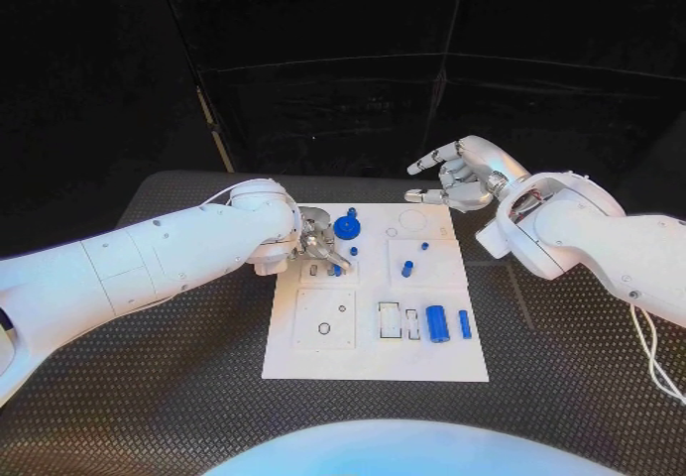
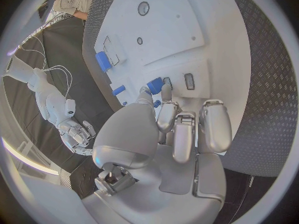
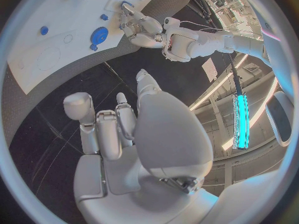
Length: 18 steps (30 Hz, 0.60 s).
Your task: Assemble the parts on the task board
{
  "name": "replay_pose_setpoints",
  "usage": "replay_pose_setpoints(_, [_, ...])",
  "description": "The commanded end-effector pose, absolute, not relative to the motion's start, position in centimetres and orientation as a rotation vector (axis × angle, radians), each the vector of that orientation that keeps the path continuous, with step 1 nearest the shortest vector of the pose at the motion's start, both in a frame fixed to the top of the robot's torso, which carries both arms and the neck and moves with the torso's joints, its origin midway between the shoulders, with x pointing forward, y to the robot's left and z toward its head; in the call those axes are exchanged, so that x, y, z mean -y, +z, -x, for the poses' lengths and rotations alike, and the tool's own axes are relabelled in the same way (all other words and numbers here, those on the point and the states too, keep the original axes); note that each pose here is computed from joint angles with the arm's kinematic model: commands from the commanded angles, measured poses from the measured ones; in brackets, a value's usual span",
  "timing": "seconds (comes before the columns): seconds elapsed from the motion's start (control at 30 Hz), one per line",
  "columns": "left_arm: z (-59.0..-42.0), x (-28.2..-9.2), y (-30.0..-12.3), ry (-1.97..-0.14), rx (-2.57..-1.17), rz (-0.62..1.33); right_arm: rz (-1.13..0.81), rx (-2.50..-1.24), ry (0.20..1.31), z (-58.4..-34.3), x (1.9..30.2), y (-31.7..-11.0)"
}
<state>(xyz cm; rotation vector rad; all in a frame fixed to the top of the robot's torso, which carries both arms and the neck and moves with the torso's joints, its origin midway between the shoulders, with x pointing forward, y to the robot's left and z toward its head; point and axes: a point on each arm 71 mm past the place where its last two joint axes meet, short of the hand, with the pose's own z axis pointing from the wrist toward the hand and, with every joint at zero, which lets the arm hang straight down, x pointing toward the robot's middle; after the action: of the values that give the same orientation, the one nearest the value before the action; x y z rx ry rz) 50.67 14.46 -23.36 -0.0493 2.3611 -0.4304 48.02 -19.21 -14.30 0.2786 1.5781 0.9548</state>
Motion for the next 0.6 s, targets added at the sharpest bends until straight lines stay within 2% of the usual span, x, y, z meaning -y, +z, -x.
replay_pose_setpoints(0.03, [-50.65,-14.33,-23.29,-0.443,-2.371,0.059,-0.274,-1.58,0.96,-48.06,19.1,-14.2])
replay_pose_setpoints(0.6, [-50.44,-14.46,-23.32,-0.473,-2.393,0.093,-0.268,-1.59,0.946,-48.22,19.04,-14.37])
